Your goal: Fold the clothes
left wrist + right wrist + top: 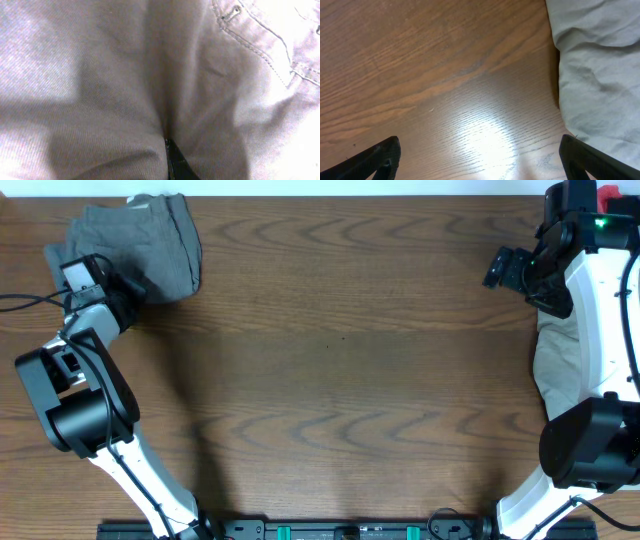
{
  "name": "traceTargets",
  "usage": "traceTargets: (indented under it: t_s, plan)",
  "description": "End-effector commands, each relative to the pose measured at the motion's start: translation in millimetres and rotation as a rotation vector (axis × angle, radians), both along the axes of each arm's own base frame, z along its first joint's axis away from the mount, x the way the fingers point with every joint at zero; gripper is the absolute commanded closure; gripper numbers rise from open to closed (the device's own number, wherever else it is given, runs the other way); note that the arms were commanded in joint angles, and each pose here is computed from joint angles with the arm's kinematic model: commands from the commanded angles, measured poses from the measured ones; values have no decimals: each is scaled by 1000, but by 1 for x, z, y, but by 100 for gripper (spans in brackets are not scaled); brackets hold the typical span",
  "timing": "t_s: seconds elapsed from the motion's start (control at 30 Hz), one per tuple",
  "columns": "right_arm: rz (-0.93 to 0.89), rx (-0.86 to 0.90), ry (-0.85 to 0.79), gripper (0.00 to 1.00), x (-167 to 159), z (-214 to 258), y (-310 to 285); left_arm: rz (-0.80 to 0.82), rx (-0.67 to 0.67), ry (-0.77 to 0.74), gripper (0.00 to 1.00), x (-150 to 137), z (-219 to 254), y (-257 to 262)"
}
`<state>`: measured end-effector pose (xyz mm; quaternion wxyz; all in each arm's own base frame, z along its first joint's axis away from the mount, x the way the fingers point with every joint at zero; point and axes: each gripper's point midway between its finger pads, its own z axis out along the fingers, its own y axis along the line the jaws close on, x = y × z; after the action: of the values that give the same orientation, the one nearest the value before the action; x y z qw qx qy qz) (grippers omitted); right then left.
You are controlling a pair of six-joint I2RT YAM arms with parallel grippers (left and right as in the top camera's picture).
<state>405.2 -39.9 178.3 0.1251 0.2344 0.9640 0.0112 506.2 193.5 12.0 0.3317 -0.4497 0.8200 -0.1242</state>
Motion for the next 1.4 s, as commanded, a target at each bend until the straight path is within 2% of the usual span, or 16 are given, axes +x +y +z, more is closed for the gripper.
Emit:
traceTargets:
  t_s: [0.0,0.27,0.4,0.77,0.8,0.87,0.97,1.07,1.17,1.27,1.37]
  plan:
    - [-23,6,-4,1,0,1,-4,84,46,52,94,-10,-17,18]
    - [-23,6,-4,1,0,1,-4,145,95,33,94,-19,-11,55]
    - [-23,6,-4,1,0,1,-4,144,125,-13,94,-12,-3,62]
    - [-23,6,-4,1,0,1,-4,95,149,-72,93,10,8,41]
    - [-23,6,-4,1,0,1,-4,93,149,-72,88,11,8,39]
    - [-23,6,-4,1,0,1,-4,89,148,-71,66,11,8,38]
    - [-23,6,-4,1,0,1,-4,58,170,-26,42,3,7,38]
    - [-23,6,-4,1,0,1,-4,74,165,20,23,-10,15,41]
    - [-23,7,-4,1,0,1,-4,84,153,43,19,-25,40,41]
    - [-23,6,-4,1,0,1,-4,87,152,47,11,-41,78,35]
    - [-23,6,-4,1,0,1,-4,66,123,59,3,-68,124,15]
